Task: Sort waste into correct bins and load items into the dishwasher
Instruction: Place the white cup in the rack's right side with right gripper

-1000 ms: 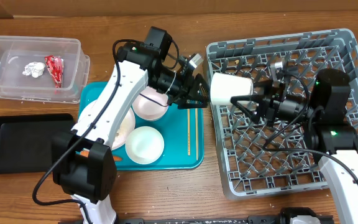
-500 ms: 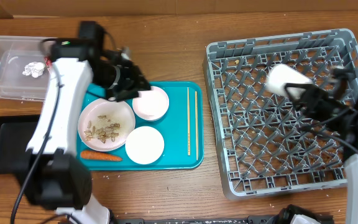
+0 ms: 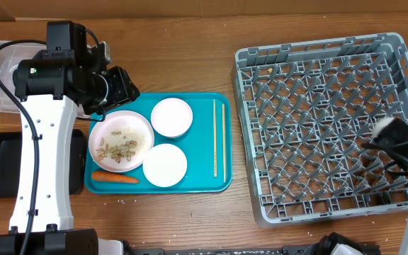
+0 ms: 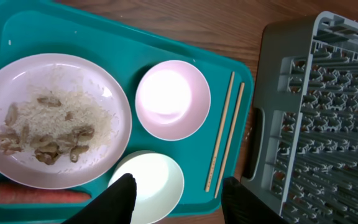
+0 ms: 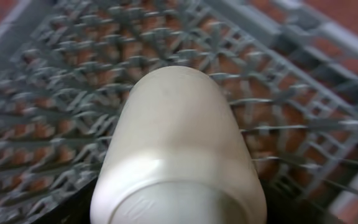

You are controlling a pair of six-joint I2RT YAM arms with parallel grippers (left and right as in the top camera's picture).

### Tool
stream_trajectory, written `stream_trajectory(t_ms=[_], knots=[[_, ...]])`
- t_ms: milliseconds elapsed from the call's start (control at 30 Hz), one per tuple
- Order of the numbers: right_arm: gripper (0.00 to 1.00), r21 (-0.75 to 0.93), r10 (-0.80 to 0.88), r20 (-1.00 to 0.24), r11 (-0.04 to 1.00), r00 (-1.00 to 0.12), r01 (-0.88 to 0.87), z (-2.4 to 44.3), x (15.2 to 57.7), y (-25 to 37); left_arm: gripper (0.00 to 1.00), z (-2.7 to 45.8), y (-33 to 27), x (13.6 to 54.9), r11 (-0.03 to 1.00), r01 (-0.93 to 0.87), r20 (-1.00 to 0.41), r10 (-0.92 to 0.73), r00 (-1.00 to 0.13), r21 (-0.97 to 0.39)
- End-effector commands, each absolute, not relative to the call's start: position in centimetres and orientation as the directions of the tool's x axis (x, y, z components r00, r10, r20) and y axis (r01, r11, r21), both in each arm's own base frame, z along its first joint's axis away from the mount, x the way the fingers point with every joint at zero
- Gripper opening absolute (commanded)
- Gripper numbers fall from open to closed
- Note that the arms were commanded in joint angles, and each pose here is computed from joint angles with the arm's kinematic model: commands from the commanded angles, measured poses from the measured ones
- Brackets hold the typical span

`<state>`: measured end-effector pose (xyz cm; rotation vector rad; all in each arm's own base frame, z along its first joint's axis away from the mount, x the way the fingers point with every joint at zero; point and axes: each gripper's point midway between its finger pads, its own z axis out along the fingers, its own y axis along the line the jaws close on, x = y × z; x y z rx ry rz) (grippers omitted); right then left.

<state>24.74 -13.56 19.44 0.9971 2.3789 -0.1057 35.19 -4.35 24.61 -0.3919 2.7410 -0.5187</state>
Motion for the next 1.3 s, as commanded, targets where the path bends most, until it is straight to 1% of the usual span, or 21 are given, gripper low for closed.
stream_trajectory(t_ms=[0, 33, 167, 300, 433, 500, 533, 600, 667, 700, 767, 867, 933, 1033, 1100, 1133, 1167, 1267], knots=[[0.23, -0.010, 0.654, -0.588, 0.582, -0.475, 0.813, 20.6, 22.7, -17.3, 0.47, 25.1, -3.9, 35.5, 0.901, -0.214, -0.283, -0.332, -0.900, -0.378], [0.23, -0.044, 0.658, -0.588, 0.554, -0.470, 0.831, 20.5, 22.2, -17.8, 0.47, 25.1, -3.9, 35.5, 0.901, -0.214, -0.282, -0.332, -0.900, -0.378], [0.23, -0.073, 0.687, -0.554, 0.523, -0.471, 0.849, 19.3, 21.8, -18.3, 0.47, 25.0, -3.9, 35.2, 0.901, -0.218, -0.273, -0.332, -0.903, -0.376], [0.23, -0.111, 0.720, -0.490, 0.507, -0.491, 0.855, 17.4, 21.5, -18.7, 0.47, 24.9, -3.9, 35.1, 0.901, -0.220, -0.267, -0.332, -0.905, -0.374], [0.24, -0.111, 0.748, -0.423, 0.517, -0.511, 0.849, 15.6, 21.8, -18.6, 0.47, 24.9, -3.9, 35.1, 0.901, -0.220, -0.267, -0.332, -0.905, -0.374], [0.25, -0.098, 0.757, -0.395, 0.529, -0.521, 0.843, 14.8, 22.4, -18.4, 0.47, 24.9, -3.9, 35.1, 0.901, -0.220, -0.267, -0.332, -0.905, -0.374], [0.29, -0.093, 0.760, -0.385, 0.533, -0.524, 0.841, 14.4, 22.5, -18.3, 0.47, 24.9, -3.9, 35.1, 0.901, -0.220, -0.267, -0.331, -0.905, -0.374], [0.43, -0.084, 0.764, -0.369, 0.539, -0.529, 0.838, 13.9, 22.9, -18.2, 0.47, 24.9, -3.9, 35.1, 0.901, -0.220, -0.267, -0.332, -0.905, -0.374], [0.68, -0.088, 0.766, -0.363, 0.539, -0.531, 0.838, 13.6, 23.1, -18.3, 0.48, 24.9, -3.9, 35.1, 0.901, -0.220, -0.267, -0.332, -0.905, -0.374], [0.78, -0.087, 0.766, -0.363, 0.540, -0.531, 0.837, 13.5, 23.1, -18.3, 0.48, 24.9, -3.9, 35.1, 0.901, -0.220, -0.266, -0.332, -0.905, -0.374], [0.80, -0.084, 0.766, -0.363, 0.540, -0.530, 0.837, 13.5, 23.2, -18.3, 0.49, 24.9, -3.9, 35.0, 0.901, -0.221, -0.263, -0.331, -0.906, -0.372], [0.80, -0.036, 0.769, -0.350, 0.559, -0.535, 0.828, 13.7, 23.8, -17.6, 0.57, 24.7, -3.6, 34.8, 0.907, -0.227, -0.259, -0.328, -0.908, -0.355], [0.80, 0.017, 0.753, -0.346, 0.602, -0.560, 0.798, 14.4, 24.8, -16.9, 0.60, 24.4, -3.1, 34.4, 0.914, -0.241, -0.252, -0.329, -0.910, -0.325], [0.80, 0.153, 0.691, -0.367, 0.705, -0.623, 0.692, 17.1, 27.5, -15.2, 0.61, 23.9, -2.2, 33.6, 0.925, -0.270, -0.233, -0.333, -0.913, -0.266], [0.79, 0.281, 0.622, -0.412, 0.782, -0.666, 0.556, 20.4, 30.0, -13.0, 0.61, 23.6, -1.4, 33.0, 0.932, -0.290, -0.223, -0.336, -0.915, -0.216], [0.79, 0.405, 0.534, -0.481, 0.839, -0.695, 0.364, 24.5, 32.4, -9.9, 0.61, 23.3, -0.5, 32.4, 0.937, -0.310, -0.216, -0.341, -0.915, -0.164], [0.79, 0.451, 0.494, -0.515, 0.851, -0.701, 0.268, 26.5, 33.3, -8.2, 0.62, 23.3, -0.1, 32.2, 0.935, -0.325, -0.213, -0.349, -0.913, -0.142], [0.79, 0.498, 0.353, -0.613, 0.867, -0.707, 0.002, 31.2, 35.0, -2.7, 0.63, 23.1, 0.8, 31.7, 0.915, -0.390, -0.205, -0.402, -0.892, -0.101]])
